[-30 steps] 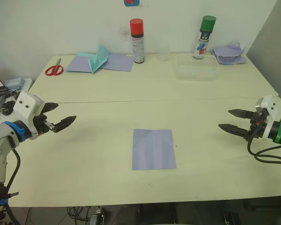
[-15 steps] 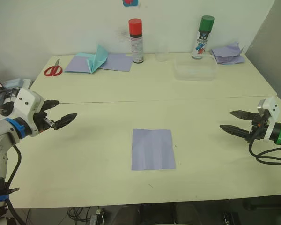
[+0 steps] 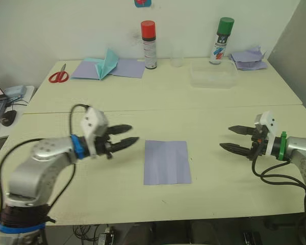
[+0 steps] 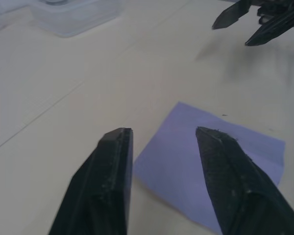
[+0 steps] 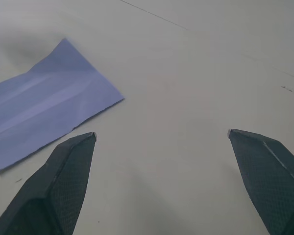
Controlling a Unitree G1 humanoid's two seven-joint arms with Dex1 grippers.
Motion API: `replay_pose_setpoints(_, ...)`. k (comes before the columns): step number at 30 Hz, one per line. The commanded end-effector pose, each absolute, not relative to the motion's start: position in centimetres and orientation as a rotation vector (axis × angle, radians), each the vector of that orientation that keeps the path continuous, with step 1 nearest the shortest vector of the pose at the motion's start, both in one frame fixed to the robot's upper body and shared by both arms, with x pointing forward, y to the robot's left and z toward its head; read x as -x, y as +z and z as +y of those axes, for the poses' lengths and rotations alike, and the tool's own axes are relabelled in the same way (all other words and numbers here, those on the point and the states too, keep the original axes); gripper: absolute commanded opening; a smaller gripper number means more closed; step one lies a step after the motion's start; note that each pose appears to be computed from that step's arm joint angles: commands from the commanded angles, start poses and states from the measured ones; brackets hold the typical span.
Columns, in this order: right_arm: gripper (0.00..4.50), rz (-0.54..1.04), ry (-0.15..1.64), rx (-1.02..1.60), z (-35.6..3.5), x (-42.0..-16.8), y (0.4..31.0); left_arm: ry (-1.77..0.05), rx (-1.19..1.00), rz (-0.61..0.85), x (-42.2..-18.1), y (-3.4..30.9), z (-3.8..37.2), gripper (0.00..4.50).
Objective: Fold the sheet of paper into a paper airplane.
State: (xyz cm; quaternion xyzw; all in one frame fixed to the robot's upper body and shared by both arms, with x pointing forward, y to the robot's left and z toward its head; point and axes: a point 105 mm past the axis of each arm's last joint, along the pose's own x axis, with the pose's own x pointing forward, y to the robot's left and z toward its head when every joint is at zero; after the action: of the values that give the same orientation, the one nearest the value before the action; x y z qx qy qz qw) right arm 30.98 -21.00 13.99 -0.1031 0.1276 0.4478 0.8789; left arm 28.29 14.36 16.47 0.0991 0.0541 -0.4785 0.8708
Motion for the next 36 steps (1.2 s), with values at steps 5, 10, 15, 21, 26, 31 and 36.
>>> replay_pose_setpoints(5, 4.50, 0.219, 0.972, 0.249, -18.6, -31.5, 14.2, -0.999, -0.219, 0.181, -28.9, 11.0, 11.2, 0.03)
replay_pose_setpoints(10, 4.50, 0.221, 0.970, 0.239, -17.6, -31.9, 13.4, -1.014, -0.225, 0.205, -29.6, 9.2, 9.4, 0.03)
replay_pose_setpoints(15, 4.50, 0.235, 0.973, 0.248, -16.9, -32.2, 12.6, -0.980, -0.317, 0.324, -30.0, 6.1, 9.6, 0.03)
replay_pose_setpoints(21, 4.50, 0.234, 0.986, 0.226, -15.8, -32.4, 12.7, -1.003, -0.357, 0.362, -29.6, 4.8, 9.5, 0.03)
replay_pose_setpoints(26, 4.50, 0.256, 0.997, 0.200, -15.4, -32.1, 12.2, -0.999, -0.363, 0.361, -29.8, 4.8, 9.6, 0.03)
replay_pose_setpoints(31, 4.50, 0.281, 1.006, 0.245, -15.5, -32.1, 11.0, -0.997, -0.365, 0.362, -29.9, 4.7, 9.7, 0.03)
replay_pose_setpoints(36, 3.61, 0.314, 1.097, 0.513, -15.7, -31.3, 9.0, -0.998, -0.361, 0.375, -29.9, 4.5, 9.7, 0.00)
